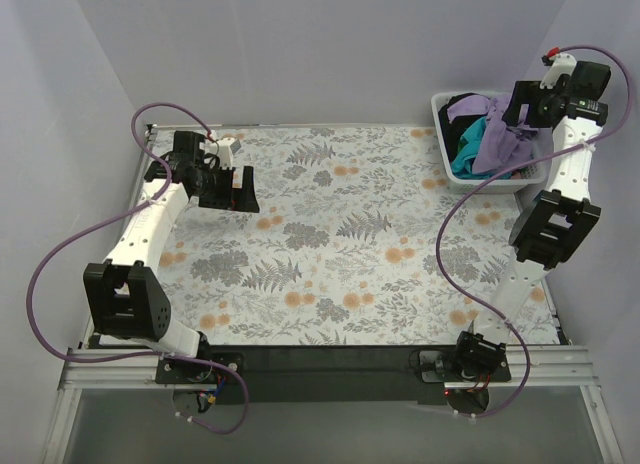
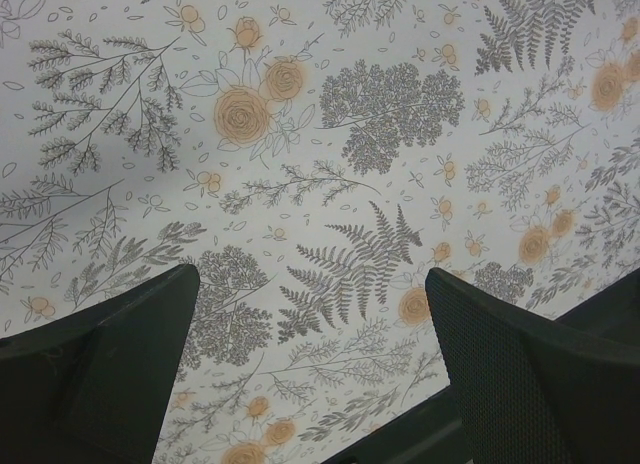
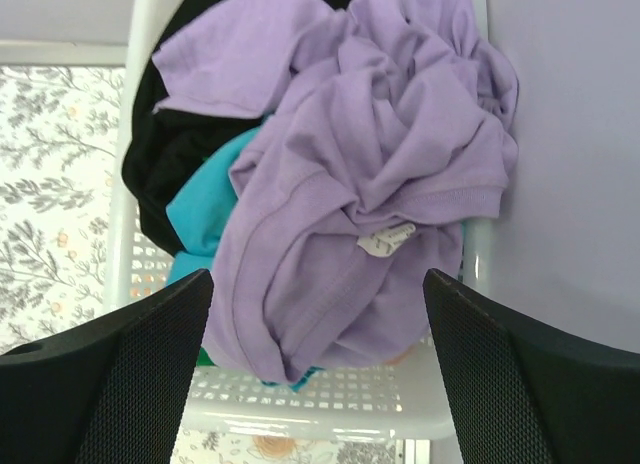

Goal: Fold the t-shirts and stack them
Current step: Grab the tshirt from the pile

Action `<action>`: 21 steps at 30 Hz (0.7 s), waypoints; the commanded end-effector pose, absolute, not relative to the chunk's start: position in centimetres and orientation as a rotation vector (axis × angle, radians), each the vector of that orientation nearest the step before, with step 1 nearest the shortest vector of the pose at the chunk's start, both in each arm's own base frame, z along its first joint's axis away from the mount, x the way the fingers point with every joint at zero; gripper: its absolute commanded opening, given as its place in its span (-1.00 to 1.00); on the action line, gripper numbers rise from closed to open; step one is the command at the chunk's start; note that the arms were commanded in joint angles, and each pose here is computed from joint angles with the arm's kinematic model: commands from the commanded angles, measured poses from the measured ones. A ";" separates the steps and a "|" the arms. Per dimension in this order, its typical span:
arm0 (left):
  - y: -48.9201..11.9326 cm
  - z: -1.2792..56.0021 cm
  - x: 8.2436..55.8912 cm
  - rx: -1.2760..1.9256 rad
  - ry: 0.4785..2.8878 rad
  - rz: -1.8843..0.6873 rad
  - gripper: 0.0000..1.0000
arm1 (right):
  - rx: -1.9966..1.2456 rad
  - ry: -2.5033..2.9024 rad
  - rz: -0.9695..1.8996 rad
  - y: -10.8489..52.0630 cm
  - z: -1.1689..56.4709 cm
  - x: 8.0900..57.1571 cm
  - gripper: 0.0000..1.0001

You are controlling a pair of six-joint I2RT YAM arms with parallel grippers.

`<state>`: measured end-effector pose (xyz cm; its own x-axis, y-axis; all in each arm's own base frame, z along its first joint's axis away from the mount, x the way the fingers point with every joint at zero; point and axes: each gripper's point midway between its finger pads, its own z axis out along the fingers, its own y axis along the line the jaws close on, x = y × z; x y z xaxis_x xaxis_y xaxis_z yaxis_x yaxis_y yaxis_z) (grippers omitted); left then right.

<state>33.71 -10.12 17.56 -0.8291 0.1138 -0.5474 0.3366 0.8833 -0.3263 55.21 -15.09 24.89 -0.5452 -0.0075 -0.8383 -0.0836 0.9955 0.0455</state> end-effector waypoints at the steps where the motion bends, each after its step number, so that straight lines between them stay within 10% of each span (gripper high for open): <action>1: -10.5 17.8 33.2 0.333 2.525 -0.605 0.96 | -0.040 2.036 0.139 -14.9 27.4 56.7 0.87; 21: -10.2 16.2 32.2 0.313 2.578 -0.595 0.97 | 0.018 2.103 0.074 -17.3 20.4 59.7 0.84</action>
<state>32.78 -10.19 16.28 -0.8578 0.1092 -0.5022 0.3167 0.8820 -0.3490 58.78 -16.84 19.15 -0.5546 0.0538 -0.8304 -0.0225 0.9966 0.0796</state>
